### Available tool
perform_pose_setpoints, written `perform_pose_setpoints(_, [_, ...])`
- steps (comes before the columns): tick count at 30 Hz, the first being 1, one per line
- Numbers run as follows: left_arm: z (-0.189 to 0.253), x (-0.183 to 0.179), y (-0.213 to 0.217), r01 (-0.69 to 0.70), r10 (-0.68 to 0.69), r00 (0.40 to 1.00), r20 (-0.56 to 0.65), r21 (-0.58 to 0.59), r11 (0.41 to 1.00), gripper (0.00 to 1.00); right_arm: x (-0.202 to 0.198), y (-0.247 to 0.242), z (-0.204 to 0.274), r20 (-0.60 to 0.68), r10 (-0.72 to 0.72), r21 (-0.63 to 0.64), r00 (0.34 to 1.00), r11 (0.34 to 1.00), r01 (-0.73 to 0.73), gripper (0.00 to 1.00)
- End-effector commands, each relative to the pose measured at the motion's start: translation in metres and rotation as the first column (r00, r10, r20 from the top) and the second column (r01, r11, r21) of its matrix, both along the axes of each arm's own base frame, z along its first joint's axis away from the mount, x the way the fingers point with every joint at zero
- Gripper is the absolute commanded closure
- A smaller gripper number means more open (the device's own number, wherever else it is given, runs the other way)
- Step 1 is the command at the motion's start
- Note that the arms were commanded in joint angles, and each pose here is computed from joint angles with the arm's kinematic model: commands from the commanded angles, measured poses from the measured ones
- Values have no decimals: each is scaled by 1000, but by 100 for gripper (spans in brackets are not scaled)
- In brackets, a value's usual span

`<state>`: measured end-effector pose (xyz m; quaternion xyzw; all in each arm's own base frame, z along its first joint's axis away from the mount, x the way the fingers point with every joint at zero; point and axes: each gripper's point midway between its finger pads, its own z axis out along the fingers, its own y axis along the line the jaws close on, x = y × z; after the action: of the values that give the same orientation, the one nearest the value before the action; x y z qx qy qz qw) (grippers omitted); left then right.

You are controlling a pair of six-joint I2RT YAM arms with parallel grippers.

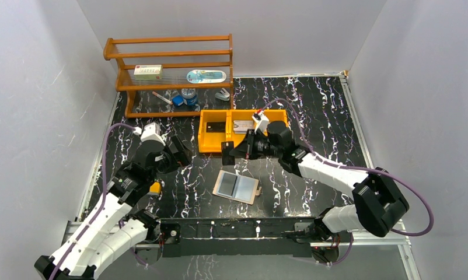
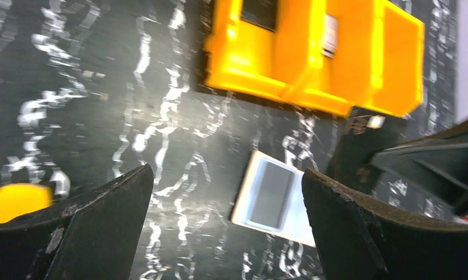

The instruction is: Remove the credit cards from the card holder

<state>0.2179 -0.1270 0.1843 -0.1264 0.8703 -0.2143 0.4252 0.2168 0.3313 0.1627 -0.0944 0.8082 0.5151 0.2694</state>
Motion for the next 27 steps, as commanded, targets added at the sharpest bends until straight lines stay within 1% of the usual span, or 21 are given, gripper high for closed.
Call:
perform_pose_setpoints(1, [5, -5, 65, -174, 165, 985, 55, 260, 950, 2, 42, -8, 10, 187, -57, -191, 981, 977, 93, 100])
perform_pose_setpoints(4, [-3, -5, 75, -198, 185, 980, 73, 302, 933, 2, 63, -3, 16, 272, -51, -266, 961, 956, 126, 100])
perform_pose_setpoints(7, [-12, -6, 73, -198, 185, 980, 73, 286, 937, 2, 83, 4, 19, 378, -26, -358, 925, 918, 172, 100])
perform_pose_setpoints(9, [-7, -5, 71, -196, 180, 980, 86, 269, 943, 2, 95, 9, 26, 458, 3, -403, 889, 892, 204, 100])
perform_pose_setpoints(12, [-6, -2, 76, -223, 199, 974, 110, 285, 932, 2, 113, 16, 34, 558, 39, -442, 829, 860, 257, 100])
perform_pose_setpoints(16, [-8, 0, 74, -210, 187, 977, 102, 300, 931, 2, 126, 38, 39, 658, 173, -486, 733, 840, 239, 100])
perform_pose_setpoints(19, [-10, 1, 72, -196, 177, 980, 89, 308, 931, 2, 129, 51, 36, 706, 292, -537, 645, 814, 220, 100])
perform_pose_setpoints(22, [-10, 2, 72, -191, 172, 981, 86, 314, 930, 2, 134, 58, 34, 747, 340, -539, 572, 813, 221, 100])
perform_pose_setpoints(25, [-10, 1, 72, -194, 174, 981, 90, 313, 930, 2, 135, 64, 32, 766, 426, -575, 482, 788, 218, 100])
perform_pose_setpoints(27, [-9, 1, 73, -197, 176, 980, 95, 310, 930, 2, 140, 68, 17, 753, 476, -612, 455, 761, 217, 100])
